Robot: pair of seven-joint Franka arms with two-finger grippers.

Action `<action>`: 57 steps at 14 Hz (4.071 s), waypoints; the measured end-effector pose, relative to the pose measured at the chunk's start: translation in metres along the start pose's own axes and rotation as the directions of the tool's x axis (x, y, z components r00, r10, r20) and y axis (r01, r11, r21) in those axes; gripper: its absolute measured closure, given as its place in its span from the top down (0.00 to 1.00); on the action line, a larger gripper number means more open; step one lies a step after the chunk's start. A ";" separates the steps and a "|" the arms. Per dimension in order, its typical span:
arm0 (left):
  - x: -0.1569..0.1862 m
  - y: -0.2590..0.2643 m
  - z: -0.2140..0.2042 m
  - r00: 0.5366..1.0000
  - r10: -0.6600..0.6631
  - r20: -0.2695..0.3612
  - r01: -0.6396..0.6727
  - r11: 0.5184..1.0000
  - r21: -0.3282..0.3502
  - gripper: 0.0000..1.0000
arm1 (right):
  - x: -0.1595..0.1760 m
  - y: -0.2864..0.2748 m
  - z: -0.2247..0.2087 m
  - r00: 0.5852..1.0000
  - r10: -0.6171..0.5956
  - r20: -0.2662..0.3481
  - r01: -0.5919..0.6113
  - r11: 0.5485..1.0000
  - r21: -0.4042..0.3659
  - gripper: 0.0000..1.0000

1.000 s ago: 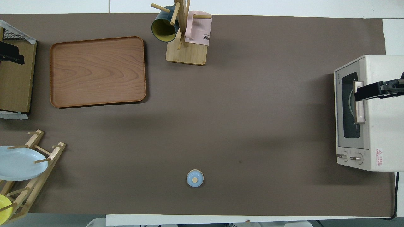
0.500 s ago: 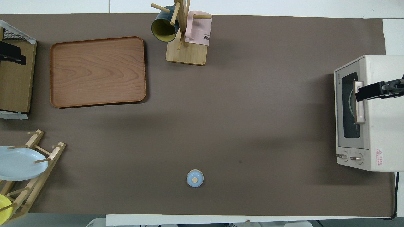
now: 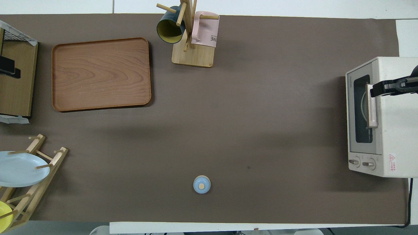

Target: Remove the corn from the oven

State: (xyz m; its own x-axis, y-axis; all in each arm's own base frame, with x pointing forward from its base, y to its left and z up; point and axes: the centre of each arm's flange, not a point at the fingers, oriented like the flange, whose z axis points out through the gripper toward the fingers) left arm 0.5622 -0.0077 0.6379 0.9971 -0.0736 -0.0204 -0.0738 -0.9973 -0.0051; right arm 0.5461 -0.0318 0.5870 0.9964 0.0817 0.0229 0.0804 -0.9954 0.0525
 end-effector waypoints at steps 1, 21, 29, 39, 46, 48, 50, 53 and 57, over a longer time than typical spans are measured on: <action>-0.005 -0.001 -0.001 1.000 0.019 0.019 -0.019 1.000 -0.005 1.00 | 0.007 0.002 0.013 1.000 0.009 0.008 -0.009 1.000 -0.012 0.28; -0.012 0.023 0.003 0.998 0.034 0.058 -0.034 0.999 -0.011 1.00 | 0.015 0.021 0.119 0.993 0.032 0.115 -0.017 0.991 -0.131 0.01; -0.013 0.023 0.003 0.998 0.034 0.058 -0.034 0.999 -0.011 1.00 | 0.053 -0.088 0.215 0.993 0.100 0.062 -0.097 0.994 -0.042 0.01; -0.013 0.023 0.003 0.998 0.034 0.058 -0.034 0.999 -0.011 1.00 | 0.072 -0.168 0.202 0.988 0.145 0.046 -0.146 0.989 0.024 0.14; -0.013 0.023 0.003 0.998 0.034 0.058 -0.034 0.999 -0.011 1.00 | 0.055 -0.041 0.187 0.935 0.322 0.152 -0.322 0.946 -0.023 0.52; -0.013 0.023 0.003 0.998 0.034 0.058 -0.034 0.999 -0.011 1.00 | 0.051 -0.027 0.190 0.935 0.317 0.161 -0.318 0.948 -0.022 0.52; -0.013 0.023 0.003 0.998 0.034 0.058 -0.034 0.999 -0.011 1.00 | 0.047 -0.019 0.199 0.938 0.310 0.154 -0.311 0.950 -0.016 0.52; -0.013 0.023 0.003 0.998 0.034 0.058 -0.034 0.999 -0.011 1.00 | 0.043 -0.017 0.217 0.945 0.305 0.121 -0.306 0.952 -0.005 0.51; -0.013 0.023 0.003 0.998 0.034 0.058 -0.034 0.999 -0.011 1.00 | 0.037 -0.018 0.228 0.980 0.153 0.130 -0.150 0.988 -0.037 0.25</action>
State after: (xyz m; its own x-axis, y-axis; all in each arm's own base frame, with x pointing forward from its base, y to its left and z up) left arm 0.5479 -0.0295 0.6349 0.9911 -0.1074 -0.0782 -0.1073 -0.9942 0.0064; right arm 0.5875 -0.0219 0.3592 0.9919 -0.0792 -0.0995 -0.0708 -0.9938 0.0851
